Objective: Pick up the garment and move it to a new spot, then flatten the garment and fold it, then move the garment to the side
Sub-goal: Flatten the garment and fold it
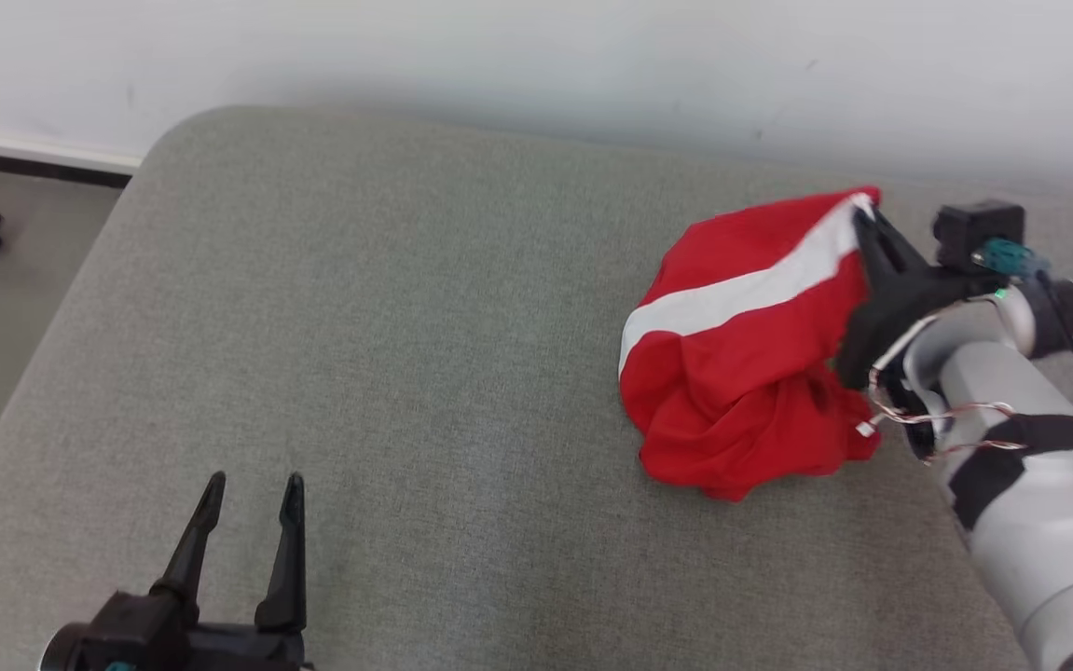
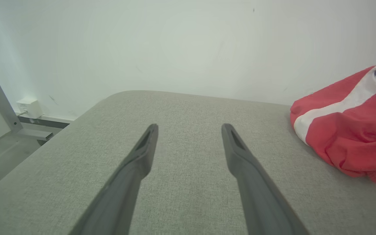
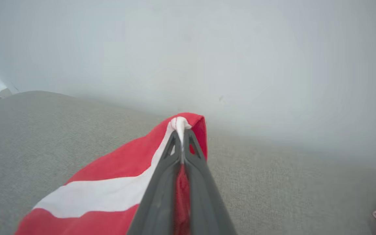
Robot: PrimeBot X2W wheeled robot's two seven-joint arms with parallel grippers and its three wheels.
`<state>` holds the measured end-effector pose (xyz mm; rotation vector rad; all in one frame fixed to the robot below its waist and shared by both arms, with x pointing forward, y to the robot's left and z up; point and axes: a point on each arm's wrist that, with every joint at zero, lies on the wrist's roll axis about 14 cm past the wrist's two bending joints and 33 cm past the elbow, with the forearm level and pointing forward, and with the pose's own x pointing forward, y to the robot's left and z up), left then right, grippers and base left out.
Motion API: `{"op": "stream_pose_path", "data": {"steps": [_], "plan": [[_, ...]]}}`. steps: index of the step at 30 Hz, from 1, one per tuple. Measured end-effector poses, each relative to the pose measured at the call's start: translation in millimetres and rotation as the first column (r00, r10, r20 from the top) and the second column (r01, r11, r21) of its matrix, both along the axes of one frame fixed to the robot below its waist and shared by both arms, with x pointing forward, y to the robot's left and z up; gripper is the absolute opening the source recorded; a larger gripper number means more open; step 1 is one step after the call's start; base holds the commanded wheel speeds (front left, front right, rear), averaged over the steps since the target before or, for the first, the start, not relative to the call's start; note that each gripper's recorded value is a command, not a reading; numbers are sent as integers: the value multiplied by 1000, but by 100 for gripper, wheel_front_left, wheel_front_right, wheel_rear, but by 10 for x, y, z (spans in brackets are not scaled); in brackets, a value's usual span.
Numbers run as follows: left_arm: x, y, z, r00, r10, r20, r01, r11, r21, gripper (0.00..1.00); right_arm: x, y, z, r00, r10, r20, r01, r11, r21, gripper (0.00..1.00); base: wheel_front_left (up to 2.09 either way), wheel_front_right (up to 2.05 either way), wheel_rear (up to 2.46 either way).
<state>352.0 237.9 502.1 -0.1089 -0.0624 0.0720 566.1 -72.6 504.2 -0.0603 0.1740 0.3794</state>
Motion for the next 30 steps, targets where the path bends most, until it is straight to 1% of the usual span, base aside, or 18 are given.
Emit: {"op": "stream_pose_path", "data": {"steps": [4, 8, 12, 17, 19, 22, 23, 24, 27, 30], "plan": [[-116, 50, 23, 1000, 19, 8, -19, 1000, 0, 100, -67, 347, 471, 988, 82, 135, -87, 996, 33, 0, 0, 0, 0], [-224, 98, 70, 999, 35, 26, -35, 999, 2, 100, -241, 700, 902, 954, 168, 247, -186, 981, 51, 0, 0, 0, 0], [-306, 149, 138, 998, 48, 49, -48, 999, 8, 100, -465, 1067, 1439, 892, 256, 374, -297, 953, 56, 0, 0, 0, 0], [-332, 150, 196, 997, 44, 69, -46, 999, 16, 100, -716, 1356, 2167, 785, 321, 530, -396, 918, 30, 0, 0, 0, 0], [-326, 144, 216, 996, 42, 76, -43, 999, 18, 100, -789, 1412, 2342, 753, 335, 566, -417, 909, 18, 0, 0, 0, 0], [-314, 115, 223, 996, 35, 79, -37, 999, 19, 100, -905, 1443, 2499, 714, 346, 609, -448, 894, 18, 0, 0, 0, 0], [-314, 103, 213, 997, 33, 76, -34, 999, 18, 100, -927, 1438, 2453, 713, 352, 607, -453, 891, 16, 0, 0, 0, 0], [-309, 89, 203, 997, 30, 73, -31, 999, 16, 100, -933, 1413, 2344, 723, 357, 592, -452, 892, 15, 0, 0, 0, 0], [-276, 36, 198, 997, 17, 73, -18, 1000, 12, 100, -945, 1259, 1953, 772, 351, 529, -436, 899, 41, 0, 0, 0, 0], [-267, -42, 159, 998, -2, 63, 2, 1000, 4, 100, -987, 1026, 1557, 822, 331, 464, -402, 914, 59, 0, 0, 0, 0]]}}
